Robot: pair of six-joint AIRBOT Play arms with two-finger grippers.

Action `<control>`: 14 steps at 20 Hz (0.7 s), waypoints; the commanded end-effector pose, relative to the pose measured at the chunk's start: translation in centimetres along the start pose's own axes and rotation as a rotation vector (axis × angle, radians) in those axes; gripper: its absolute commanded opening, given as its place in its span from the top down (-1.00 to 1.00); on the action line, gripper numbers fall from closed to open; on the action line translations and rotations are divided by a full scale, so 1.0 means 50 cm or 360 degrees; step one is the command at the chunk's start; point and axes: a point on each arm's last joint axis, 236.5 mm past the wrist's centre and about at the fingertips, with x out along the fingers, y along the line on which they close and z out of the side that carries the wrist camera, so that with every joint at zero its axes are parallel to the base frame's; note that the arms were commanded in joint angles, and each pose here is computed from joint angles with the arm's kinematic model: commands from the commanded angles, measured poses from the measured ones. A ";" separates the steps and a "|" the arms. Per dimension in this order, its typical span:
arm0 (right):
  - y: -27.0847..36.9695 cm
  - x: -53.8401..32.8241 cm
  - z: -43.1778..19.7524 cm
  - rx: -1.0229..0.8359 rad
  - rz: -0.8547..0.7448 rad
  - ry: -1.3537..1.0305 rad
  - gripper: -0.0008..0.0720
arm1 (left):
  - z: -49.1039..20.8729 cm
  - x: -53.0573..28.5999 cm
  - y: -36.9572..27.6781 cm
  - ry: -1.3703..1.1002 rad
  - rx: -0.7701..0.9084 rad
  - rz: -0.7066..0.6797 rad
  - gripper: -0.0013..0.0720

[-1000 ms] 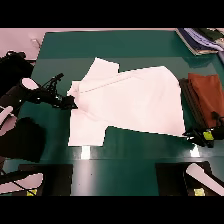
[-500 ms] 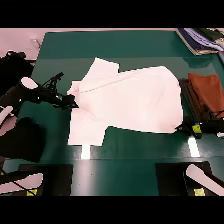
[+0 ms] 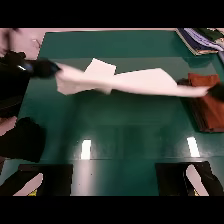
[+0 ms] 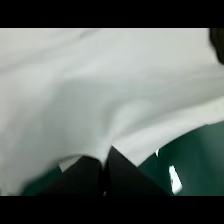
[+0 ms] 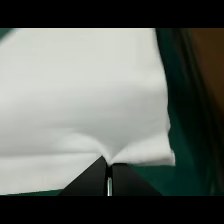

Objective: Fold the shirts.

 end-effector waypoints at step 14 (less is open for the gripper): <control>0.208 -0.333 0.278 -0.0392 0.0052 -0.0459 0.93 | 0.271 -0.268 -0.134 -0.0603 0.0371 0.0194 0.90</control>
